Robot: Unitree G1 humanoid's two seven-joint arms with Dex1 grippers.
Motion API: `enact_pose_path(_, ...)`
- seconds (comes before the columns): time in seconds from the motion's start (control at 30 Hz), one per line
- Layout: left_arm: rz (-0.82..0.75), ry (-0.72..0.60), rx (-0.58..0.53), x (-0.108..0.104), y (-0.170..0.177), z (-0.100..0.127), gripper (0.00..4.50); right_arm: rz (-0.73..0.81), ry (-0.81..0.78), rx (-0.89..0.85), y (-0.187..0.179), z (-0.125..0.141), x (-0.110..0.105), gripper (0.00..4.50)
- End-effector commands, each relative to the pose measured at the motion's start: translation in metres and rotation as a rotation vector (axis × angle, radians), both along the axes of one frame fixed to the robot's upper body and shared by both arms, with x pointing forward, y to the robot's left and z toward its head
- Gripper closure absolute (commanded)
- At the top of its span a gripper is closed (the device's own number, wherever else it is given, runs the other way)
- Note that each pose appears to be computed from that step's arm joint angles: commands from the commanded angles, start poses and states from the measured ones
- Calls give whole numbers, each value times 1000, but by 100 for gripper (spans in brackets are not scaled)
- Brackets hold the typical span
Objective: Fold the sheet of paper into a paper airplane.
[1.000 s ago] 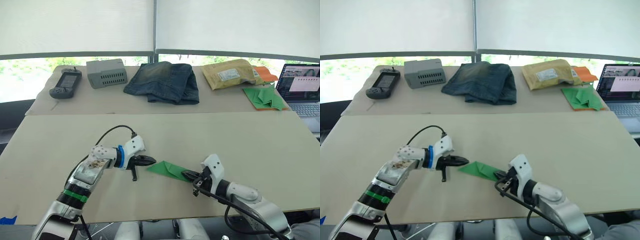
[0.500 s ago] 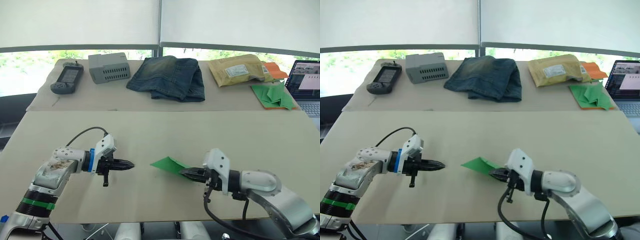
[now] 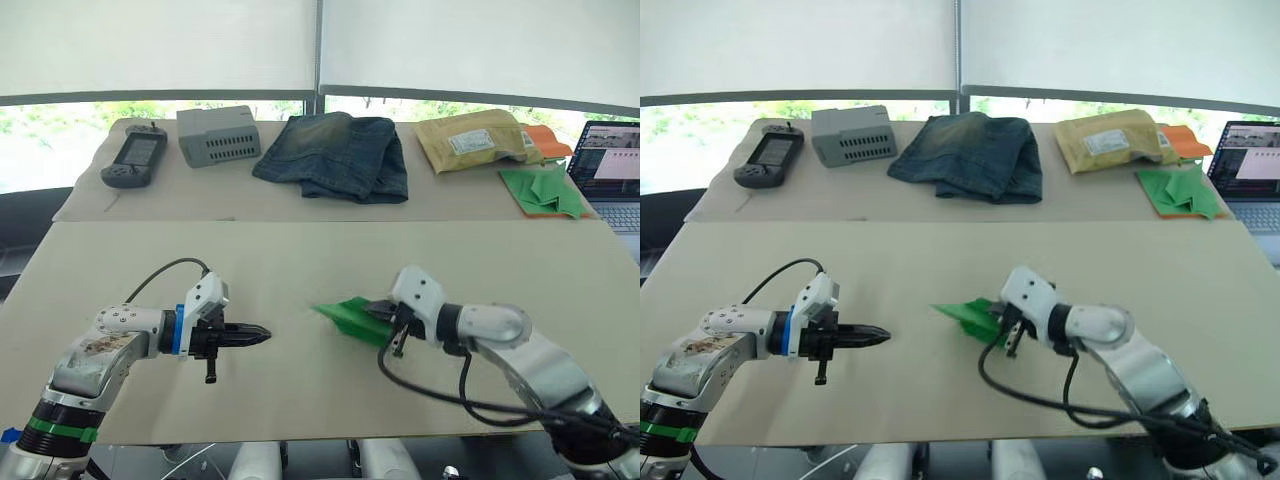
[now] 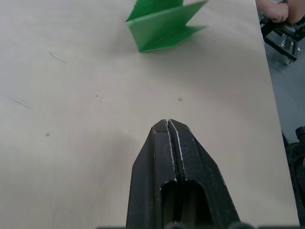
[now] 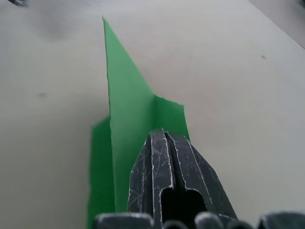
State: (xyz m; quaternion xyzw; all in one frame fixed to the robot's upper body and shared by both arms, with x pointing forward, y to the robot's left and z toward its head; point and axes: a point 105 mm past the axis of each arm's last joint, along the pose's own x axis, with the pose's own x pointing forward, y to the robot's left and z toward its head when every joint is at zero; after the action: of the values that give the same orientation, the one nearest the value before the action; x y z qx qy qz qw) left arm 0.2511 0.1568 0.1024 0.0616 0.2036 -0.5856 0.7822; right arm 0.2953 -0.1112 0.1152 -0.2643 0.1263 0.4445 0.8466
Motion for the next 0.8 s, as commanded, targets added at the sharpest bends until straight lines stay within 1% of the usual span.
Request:
enact_pose_path(0.03,-33,-17,-8,-3,-12,-1,450,50,-94,-1,4,19,14,448)
enact_pose_path(0.17,-42,-10,-30,-4,-15,2,450,67,-148,75,2,57,15,448)
enact_pose_path(0.27,-35,-12,-19,-2,-11,0,450,84,-68,93,-2,64,4,448)
enact_pose_path(0.3,-36,-14,-14,-1,-11,-1,450,97,-29,90,-2,64,-1,403)
enact_pose_path(0.33,-38,-15,-12,-1,-11,-2,450,105,-5,86,-1,64,-5,387)
enact_pose_path(0.37,-41,-14,-12,-1,-12,-3,450,107,41,84,0,62,-9,359)
enact_pose_path(0.43,-44,-19,-19,2,-15,-2,450,40,91,94,1,59,-3,287)
enact_pose_path(0.53,-47,-26,-23,4,-17,-1,450,64,159,8,4,45,-7,185)
enact_pose_path(0.7,-50,-28,-18,2,-17,-2,450,90,209,-67,8,32,-9,185)
enact_pose_path(0.8,-48,-34,-9,1,-17,-3,450,88,214,-116,13,21,2,185)
